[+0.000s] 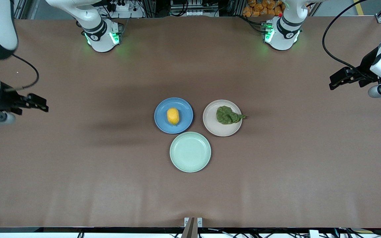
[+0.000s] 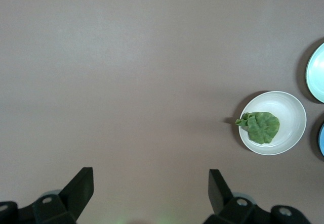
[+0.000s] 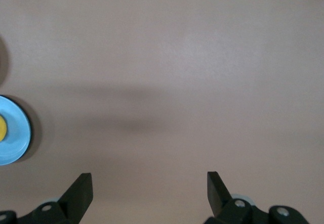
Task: Place lemon and lettuce in plates
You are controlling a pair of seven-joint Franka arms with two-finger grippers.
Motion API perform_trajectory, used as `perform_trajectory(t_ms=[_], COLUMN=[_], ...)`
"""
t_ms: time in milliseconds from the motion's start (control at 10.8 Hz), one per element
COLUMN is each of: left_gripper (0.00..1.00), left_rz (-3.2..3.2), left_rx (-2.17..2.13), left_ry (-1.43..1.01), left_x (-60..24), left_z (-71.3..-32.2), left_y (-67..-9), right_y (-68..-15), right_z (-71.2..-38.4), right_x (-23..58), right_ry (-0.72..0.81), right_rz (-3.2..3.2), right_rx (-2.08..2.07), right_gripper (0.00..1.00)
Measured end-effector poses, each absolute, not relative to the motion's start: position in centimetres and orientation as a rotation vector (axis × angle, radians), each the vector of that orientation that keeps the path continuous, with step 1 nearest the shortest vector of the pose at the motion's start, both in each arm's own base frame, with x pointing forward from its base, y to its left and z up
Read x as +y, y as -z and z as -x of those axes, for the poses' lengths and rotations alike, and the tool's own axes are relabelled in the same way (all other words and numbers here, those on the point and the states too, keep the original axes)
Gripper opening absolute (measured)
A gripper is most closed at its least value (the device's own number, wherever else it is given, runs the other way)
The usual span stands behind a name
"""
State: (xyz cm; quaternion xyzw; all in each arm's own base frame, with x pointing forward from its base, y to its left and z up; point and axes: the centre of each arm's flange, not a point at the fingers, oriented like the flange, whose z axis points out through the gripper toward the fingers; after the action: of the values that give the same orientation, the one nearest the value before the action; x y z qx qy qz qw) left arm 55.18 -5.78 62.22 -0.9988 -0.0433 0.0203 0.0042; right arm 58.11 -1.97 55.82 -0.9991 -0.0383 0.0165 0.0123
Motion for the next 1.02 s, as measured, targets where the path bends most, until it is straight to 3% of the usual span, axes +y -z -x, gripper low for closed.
perform_trajectory(t_ms=[370, 1017], left_gripper=[1.0, 1.0], left_rz=[3.129, 3.129], left_rx=[-0.135, -0.115], left_ry=[-0.058, -0.061], left_x=[-5.8, -6.5], left_z=[-54.9, -54.7], left_y=[-62.6, -62.6], right_y=[-59.8, -62.6], right_z=[-55.9, -55.6], right_x=[-1.5, -3.2], right_ry=[-0.13, -0.087], right_rz=[3.108, 3.109], right_rx=[0.048, 0.16], right_gripper=[1.0, 1.0])
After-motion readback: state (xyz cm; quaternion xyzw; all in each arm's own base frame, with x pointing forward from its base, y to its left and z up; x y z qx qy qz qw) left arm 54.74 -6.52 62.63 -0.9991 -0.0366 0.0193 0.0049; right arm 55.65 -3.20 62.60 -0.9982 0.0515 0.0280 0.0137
